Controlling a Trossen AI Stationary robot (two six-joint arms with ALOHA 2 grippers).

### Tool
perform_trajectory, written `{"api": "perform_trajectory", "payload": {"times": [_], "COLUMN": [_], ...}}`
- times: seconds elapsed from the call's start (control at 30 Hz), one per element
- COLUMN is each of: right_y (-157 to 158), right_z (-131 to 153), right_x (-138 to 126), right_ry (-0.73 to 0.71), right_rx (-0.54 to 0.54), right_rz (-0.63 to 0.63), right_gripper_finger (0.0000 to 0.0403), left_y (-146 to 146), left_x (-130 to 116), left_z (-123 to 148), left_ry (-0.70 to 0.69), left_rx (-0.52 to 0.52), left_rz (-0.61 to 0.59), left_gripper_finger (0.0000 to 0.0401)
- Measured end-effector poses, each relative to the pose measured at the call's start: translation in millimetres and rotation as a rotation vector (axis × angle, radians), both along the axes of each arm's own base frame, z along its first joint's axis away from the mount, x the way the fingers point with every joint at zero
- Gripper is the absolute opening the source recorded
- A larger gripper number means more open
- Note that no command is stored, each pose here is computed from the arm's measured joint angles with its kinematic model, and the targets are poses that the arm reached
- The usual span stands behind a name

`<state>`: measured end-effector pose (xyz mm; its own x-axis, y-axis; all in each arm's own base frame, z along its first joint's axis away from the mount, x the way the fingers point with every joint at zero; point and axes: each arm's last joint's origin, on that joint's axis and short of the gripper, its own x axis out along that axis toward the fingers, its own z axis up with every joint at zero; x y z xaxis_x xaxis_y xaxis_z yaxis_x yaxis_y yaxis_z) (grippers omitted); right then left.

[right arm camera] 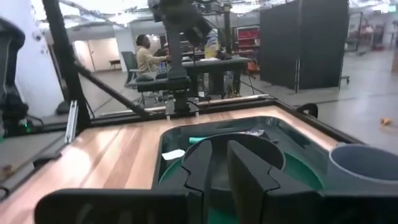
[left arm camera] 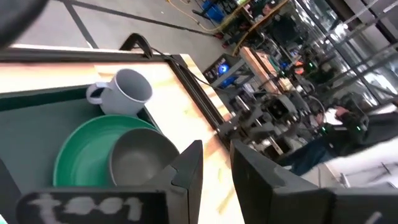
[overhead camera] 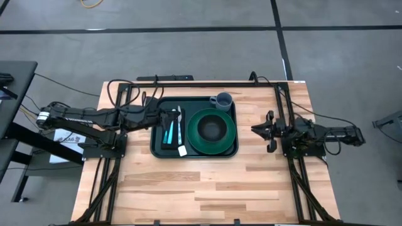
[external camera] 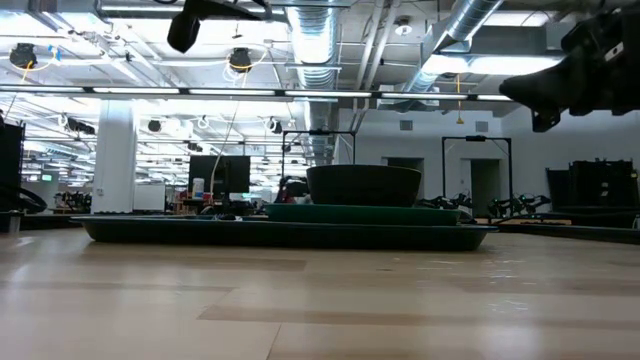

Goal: Set up tray
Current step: Return to Home Position

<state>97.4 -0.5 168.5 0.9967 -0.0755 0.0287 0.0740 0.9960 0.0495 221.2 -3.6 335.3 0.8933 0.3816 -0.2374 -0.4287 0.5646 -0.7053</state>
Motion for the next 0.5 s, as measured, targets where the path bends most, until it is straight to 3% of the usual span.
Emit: {"api": "perform_trajectory", "payload": {"times": [0.23, 0.4, 0.5], "right_y": [-1, -1, -1], "right_z": [0, 0, 0], "right_x": [0, 0, 0], "right_ry": [-0.005, -0.004, -0.005], "right_rx": [0.058, 0.058, 0.058], "right_rz": [-0.006, -0.006, -0.006], "right_gripper_finger": [0.0044, 0.0045, 0.0045], "left_y": [-5, -17, -21], "left_x": [1, -3, -17], "left_z": [0, 12, 16], "left_ry": [0.013, -0.025, -0.046], "left_rx": [0.000, 0.248, 0.327], "left_rz": [-0.149, -0.273, -0.313], "left_gripper_finger": [0.0069, 0.0069, 0.0069]}}
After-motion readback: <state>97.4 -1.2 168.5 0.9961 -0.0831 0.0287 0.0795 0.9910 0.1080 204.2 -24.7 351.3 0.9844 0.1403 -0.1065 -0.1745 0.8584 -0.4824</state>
